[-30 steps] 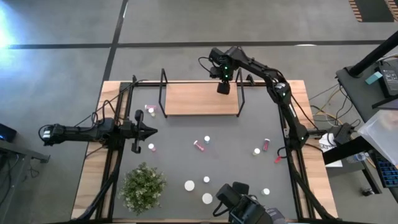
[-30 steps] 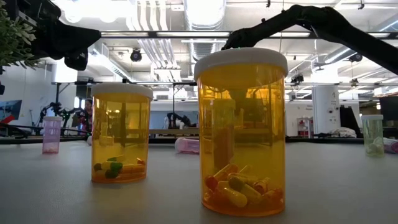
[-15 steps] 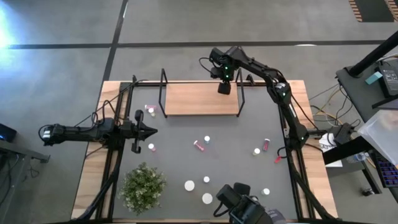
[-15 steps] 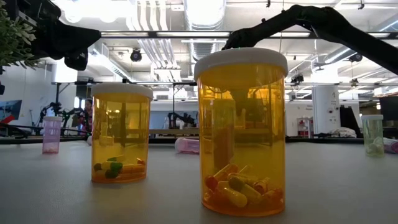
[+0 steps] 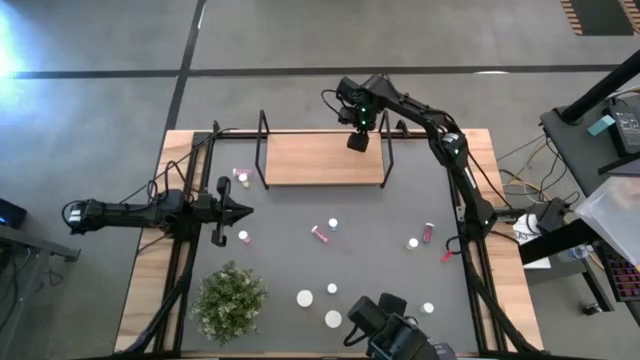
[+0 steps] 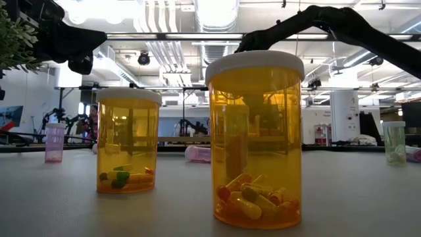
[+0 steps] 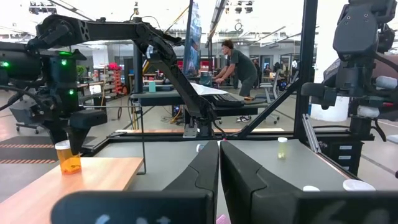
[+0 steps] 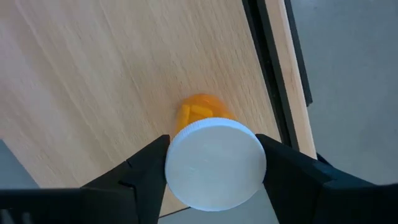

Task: Pick and place medicine bottles onto shelf by color
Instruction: Put the top right orange pill bottle on the shelf, then put the middle left yellow pill bottle on the shelf

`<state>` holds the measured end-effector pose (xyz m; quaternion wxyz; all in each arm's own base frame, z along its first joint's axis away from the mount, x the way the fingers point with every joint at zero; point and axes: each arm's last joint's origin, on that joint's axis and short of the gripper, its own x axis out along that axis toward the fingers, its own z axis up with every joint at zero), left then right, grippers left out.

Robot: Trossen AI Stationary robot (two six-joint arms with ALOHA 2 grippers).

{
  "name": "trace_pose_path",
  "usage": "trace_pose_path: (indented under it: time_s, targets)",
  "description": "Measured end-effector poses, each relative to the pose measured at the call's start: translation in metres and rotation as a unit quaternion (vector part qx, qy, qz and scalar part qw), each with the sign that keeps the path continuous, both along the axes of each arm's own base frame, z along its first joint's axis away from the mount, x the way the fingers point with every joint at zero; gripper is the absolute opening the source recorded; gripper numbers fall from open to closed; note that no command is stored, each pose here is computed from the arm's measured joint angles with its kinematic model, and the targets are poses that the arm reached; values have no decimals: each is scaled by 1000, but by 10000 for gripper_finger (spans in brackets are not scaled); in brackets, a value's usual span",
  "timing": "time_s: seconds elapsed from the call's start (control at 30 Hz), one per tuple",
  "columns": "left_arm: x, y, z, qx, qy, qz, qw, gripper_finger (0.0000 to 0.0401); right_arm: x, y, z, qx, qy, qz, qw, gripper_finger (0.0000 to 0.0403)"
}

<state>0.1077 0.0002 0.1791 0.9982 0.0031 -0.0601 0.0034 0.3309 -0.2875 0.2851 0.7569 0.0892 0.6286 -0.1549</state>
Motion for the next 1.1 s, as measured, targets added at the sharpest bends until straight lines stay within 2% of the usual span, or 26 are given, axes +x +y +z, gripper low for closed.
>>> trace_pose_path:
  time_s: [0.23,0.4,0.83,0.97,1.1]
  targets:
    - [0,0,0,0,0,0,1000,0,0,0,-1,-4,5,-3,1000,287]
    - [0,0,0,0,0,0,1000,0,-3,4,10,-10,-5,-14,1000,310]
    - [0,0,0,0,0,0,1000,0,-16,25,61,-68,-61,-26,996,301]
    - [0,0,0,0,0,0,1000,0,-23,37,85,-107,-86,-36,990,296]
    - [0,0,0,0,0,0,1000,0,-35,55,111,-123,-115,-55,984,292]
